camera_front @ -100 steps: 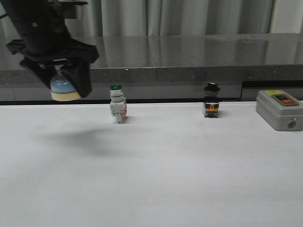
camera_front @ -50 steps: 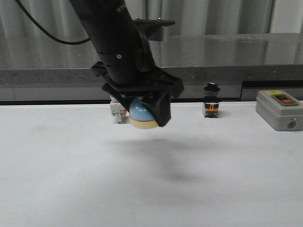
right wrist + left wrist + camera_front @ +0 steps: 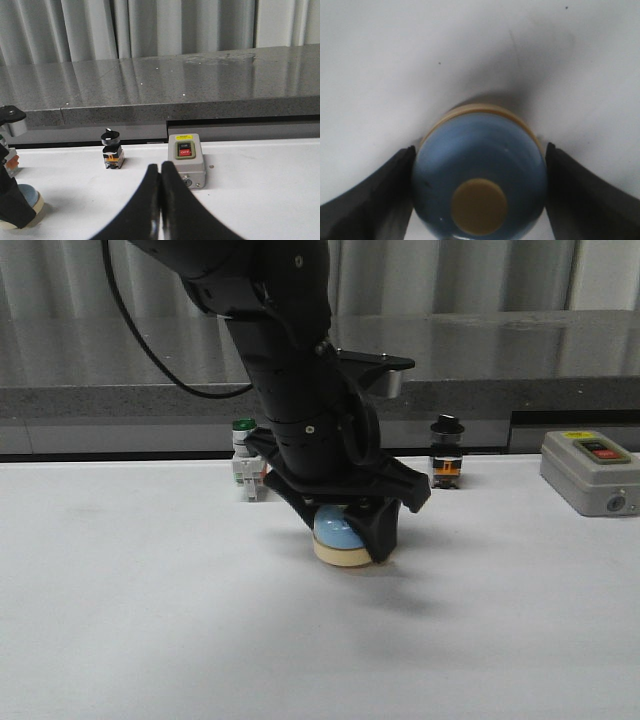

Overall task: Place and press bell with both arms
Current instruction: 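Lower the bell onto the table center and open the left gripper, then raise the left gripper away from the bell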

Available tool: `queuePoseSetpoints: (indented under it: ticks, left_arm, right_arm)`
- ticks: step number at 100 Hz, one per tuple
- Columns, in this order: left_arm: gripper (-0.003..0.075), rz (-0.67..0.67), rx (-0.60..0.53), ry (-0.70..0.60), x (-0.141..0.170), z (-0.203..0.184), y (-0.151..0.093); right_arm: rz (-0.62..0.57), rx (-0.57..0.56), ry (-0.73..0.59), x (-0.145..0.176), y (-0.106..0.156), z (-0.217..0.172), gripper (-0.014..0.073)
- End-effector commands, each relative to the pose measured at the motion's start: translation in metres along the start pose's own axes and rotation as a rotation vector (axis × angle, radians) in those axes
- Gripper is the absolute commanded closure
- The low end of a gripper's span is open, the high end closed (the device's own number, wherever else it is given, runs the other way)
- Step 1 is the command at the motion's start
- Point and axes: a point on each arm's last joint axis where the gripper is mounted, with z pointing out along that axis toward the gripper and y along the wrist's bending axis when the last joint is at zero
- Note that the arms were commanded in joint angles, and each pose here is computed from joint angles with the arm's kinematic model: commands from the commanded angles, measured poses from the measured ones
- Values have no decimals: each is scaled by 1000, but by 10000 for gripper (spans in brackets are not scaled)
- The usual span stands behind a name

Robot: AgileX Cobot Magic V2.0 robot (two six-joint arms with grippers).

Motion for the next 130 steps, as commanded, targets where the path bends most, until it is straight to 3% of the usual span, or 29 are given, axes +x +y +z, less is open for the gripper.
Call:
queuePoseSetpoints:
  ticks: [1,35,52,61,93,130]
  left_arm:
    - [599,-9,15,-107,-18,-30,-5]
    - [410,-9,15,-88,-16,-25,-5]
    - [146,9,15,-78,-15,-25,-5]
    - [52,10,15,-72,-15,-25,-5]
    - [39,-14,44,-57,-23,-40,-8]
    - [39,-27,62,-253,-38,-129,-7]
  right_arm:
    - [-5,-4,-112,-13,1,-2,655]
    - [-5,-4,-112,-13,1,-2,655]
    - [-5,-4,-112,-13,1,-2,655]
    - [-5,-4,-112,-13,1,-2,655]
    - [-5,-4,-112,-13,1,-2,655]
    - [-5,-4,-112,-13,1,-2,655]
